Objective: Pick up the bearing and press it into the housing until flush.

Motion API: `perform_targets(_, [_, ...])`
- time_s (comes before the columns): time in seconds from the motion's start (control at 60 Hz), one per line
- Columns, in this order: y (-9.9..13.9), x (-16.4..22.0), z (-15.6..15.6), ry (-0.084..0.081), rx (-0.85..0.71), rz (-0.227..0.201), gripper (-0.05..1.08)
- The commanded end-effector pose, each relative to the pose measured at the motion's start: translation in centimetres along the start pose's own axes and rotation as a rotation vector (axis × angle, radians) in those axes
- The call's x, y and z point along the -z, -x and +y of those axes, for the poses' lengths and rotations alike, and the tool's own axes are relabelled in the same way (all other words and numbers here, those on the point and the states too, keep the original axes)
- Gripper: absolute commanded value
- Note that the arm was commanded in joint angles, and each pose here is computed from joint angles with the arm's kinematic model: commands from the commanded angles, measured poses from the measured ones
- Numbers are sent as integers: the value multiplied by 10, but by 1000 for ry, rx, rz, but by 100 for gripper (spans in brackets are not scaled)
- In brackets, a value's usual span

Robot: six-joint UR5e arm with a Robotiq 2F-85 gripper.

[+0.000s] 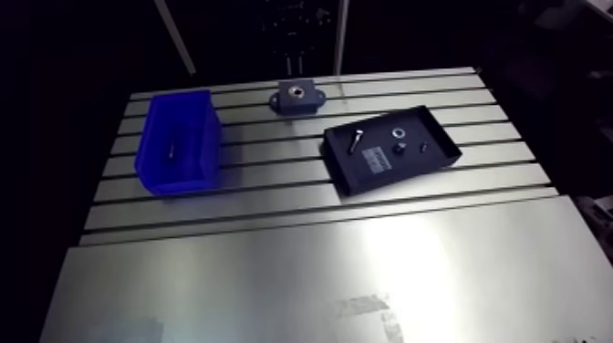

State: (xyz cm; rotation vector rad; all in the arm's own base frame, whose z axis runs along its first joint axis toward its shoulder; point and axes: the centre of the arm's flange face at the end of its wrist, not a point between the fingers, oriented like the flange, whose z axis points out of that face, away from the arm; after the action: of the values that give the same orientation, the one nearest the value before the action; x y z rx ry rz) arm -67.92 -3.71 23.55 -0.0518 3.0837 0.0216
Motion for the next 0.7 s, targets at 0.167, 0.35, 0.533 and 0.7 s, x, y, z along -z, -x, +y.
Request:
perform_targets(0.167, [59,121,-4,-7,-3,-64,0])
perform_targets(0.35, [99,182,-11,-8,-8,-45,0])
perform_targets(0.533, [129,224,-19,-4,-7,-11,0])
perform_targets(0.7, [148,244,-19,1,-19,27,0])
